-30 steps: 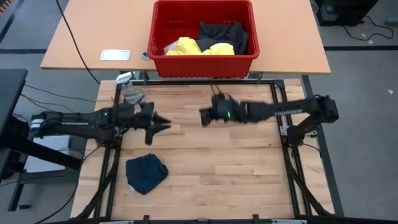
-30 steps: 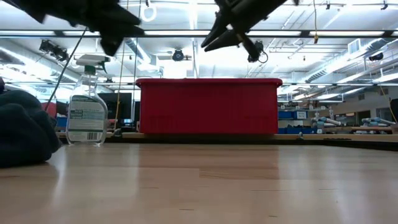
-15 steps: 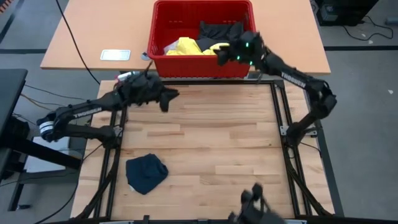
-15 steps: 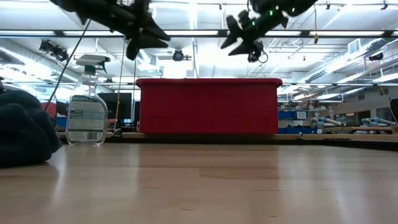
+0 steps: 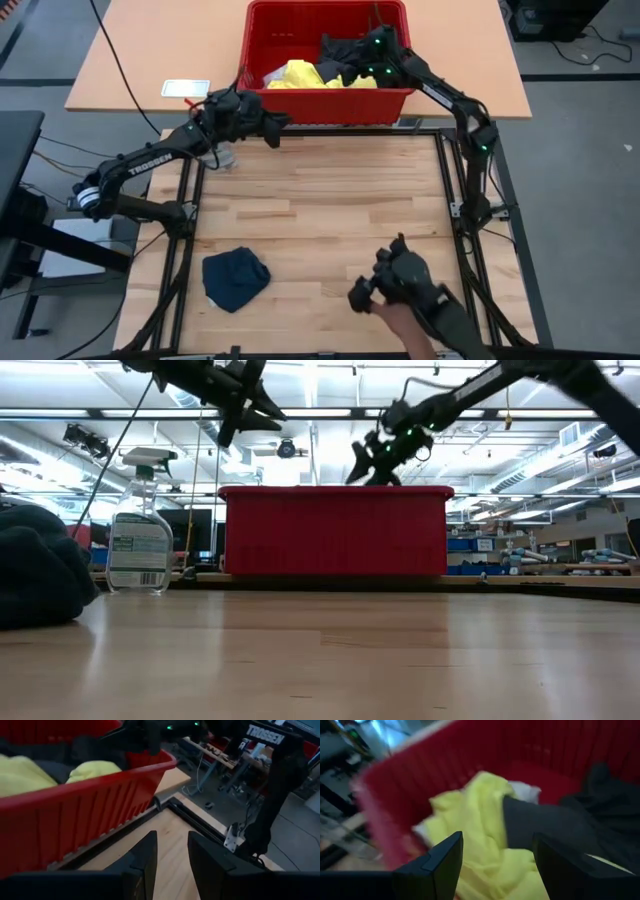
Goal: Fold laundry
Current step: Remove the black shorts from the red laundry bin
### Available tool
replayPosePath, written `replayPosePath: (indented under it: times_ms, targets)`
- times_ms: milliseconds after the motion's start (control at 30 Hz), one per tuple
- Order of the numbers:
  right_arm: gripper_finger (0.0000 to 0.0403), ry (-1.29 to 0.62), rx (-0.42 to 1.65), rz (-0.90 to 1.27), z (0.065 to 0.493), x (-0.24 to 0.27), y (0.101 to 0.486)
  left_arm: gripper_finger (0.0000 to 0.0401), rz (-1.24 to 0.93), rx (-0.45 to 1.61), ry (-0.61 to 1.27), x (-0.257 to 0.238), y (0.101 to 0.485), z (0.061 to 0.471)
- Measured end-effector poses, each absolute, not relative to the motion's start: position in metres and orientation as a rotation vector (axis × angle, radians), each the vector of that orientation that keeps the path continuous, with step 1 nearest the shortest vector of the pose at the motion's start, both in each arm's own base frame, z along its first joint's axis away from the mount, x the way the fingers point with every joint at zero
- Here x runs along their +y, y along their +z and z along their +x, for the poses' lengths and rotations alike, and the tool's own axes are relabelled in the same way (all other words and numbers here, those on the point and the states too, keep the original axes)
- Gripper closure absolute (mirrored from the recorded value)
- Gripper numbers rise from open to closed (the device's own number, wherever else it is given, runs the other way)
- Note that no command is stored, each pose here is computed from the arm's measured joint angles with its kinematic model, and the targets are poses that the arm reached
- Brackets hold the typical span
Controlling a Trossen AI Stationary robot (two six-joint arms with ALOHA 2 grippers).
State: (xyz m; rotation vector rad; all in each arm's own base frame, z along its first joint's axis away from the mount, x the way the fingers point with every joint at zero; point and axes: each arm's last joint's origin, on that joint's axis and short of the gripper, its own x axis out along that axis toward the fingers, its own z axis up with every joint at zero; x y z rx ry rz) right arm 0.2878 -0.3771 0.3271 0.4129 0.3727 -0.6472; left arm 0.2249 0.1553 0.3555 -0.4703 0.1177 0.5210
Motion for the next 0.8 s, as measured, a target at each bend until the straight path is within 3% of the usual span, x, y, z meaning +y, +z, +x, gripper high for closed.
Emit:
replayPosePath:
  times_ms: [200, 467, 800]
  targets:
    - [0.016, -0.619, 0.455, 0.348, 0.298, -0.411, 0.302, 0.0287, -0.605, 0.145, 0.58, 0.163, 0.349, 0.217]
    - [0.016, -0.47, 0.393, 0.3, 0.324, -0.436, 0.279, 0.0287, -0.631, 0.217, 0.632, 0.174, 0.341, 0.205]
    - [0.0173, -0.43, 0.305, 0.205, 0.339, -0.45, 0.263, 0.0287, -0.62, 0.219, 0.696, 0.187, 0.34, 0.192]
